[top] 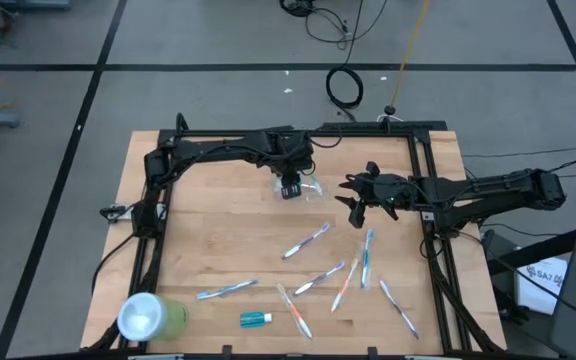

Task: Pick & Place toothbrushing station
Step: Put the top mouthwash into the middle section of the transparent organizer, then put the top purple toothbrush into the right section of the transparent organizer

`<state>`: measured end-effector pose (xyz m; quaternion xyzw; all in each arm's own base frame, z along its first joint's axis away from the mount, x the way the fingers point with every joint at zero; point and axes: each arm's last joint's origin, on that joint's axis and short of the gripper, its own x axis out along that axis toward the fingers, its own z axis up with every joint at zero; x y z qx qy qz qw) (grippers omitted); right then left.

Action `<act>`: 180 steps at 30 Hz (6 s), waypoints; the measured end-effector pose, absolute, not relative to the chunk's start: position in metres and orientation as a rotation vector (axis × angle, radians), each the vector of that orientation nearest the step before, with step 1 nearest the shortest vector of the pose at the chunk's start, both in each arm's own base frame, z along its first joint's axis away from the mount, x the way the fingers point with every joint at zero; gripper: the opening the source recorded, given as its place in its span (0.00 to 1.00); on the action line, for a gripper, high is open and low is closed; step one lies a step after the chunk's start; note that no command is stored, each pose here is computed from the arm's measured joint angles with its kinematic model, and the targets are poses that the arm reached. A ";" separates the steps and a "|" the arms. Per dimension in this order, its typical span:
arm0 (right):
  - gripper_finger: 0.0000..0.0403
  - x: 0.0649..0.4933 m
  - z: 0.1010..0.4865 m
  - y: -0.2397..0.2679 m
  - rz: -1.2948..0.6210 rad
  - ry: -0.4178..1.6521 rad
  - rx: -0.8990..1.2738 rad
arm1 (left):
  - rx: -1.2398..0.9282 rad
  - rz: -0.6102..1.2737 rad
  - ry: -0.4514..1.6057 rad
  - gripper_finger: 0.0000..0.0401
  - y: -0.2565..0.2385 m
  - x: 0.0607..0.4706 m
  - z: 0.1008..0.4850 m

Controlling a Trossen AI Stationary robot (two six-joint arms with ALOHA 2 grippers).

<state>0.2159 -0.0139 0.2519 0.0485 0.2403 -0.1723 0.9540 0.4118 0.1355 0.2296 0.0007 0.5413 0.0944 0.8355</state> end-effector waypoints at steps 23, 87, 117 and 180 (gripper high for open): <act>0.42 0.216 0.252 -0.014 -0.350 0.488 0.099 | 0.129 0.256 1.194 0.49 0.134 0.404 0.243; 0.42 0.290 0.168 -0.014 0.321 0.432 0.037 | 0.162 -0.087 0.797 0.49 0.013 0.231 0.331; 0.42 0.254 0.114 -0.019 0.064 0.799 0.037 | 0.201 -0.084 0.760 0.49 0.014 0.233 0.334; 0.05 0.263 0.312 -0.021 -0.122 1.387 -1.112 | 0.294 0.327 0.747 0.49 0.026 0.235 0.339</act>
